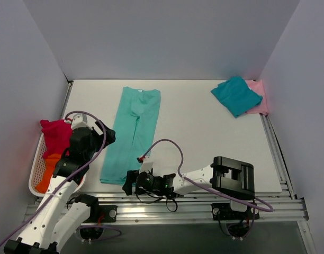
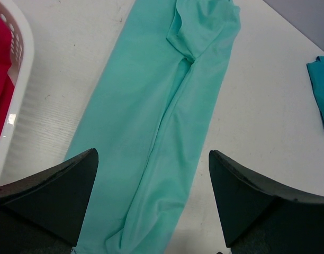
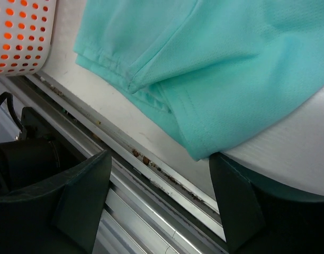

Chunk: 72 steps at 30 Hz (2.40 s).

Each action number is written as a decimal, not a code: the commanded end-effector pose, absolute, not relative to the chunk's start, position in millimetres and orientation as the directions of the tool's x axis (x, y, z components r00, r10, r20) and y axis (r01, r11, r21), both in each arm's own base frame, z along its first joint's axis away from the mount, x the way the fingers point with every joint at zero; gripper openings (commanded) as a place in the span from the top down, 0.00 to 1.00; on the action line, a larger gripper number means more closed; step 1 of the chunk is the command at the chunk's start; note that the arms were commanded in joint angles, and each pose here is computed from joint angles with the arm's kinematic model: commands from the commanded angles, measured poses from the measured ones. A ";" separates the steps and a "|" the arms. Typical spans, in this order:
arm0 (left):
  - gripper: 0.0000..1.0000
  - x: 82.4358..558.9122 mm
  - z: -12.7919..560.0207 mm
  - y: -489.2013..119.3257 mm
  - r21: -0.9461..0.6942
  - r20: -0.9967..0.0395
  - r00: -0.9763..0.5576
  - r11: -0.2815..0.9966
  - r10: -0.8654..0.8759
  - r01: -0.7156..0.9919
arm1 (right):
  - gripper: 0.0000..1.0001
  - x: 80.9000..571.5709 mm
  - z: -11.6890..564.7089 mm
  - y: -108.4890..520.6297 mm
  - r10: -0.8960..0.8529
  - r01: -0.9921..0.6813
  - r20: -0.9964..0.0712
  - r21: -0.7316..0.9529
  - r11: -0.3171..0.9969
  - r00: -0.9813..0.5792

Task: Fold and stack the t-shirts
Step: Grab the bottom of the folded rectangular tshirt with both arms

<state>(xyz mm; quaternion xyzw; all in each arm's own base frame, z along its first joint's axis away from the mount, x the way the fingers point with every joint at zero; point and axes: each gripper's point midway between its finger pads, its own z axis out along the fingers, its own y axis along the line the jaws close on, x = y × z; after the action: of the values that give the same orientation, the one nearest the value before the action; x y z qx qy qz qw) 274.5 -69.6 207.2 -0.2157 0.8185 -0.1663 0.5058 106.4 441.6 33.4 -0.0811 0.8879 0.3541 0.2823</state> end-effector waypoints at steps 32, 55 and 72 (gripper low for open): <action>0.03 241.7 141.5 -103.7 -0.410 -0.655 -0.623 0.893 -0.428 -0.182 | 1.00 213.2 -20.5 270.6 0.218 -0.021 -0.565 0.386 0.922 -0.796; 0.00 137.7 55.1 -133.3 -0.321 -0.493 -0.786 0.918 -0.373 -0.234 | 0.26 199.7 -16.7 248.5 0.233 -0.009 -0.571 0.389 0.921 -0.787; 0.08 147.3 30.5 -142.3 -0.324 -0.532 -0.731 0.900 -0.428 -0.291 | 0.53 166.1 -22.8 277.3 0.194 -0.065 -0.547 0.418 0.906 -0.815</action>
<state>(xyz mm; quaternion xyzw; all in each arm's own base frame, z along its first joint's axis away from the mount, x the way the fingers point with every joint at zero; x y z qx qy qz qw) 141.0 -141.3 28.0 -0.1771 0.9340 -0.1016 0.2932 188.3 291.3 18.1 0.0555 0.8961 0.2703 0.3477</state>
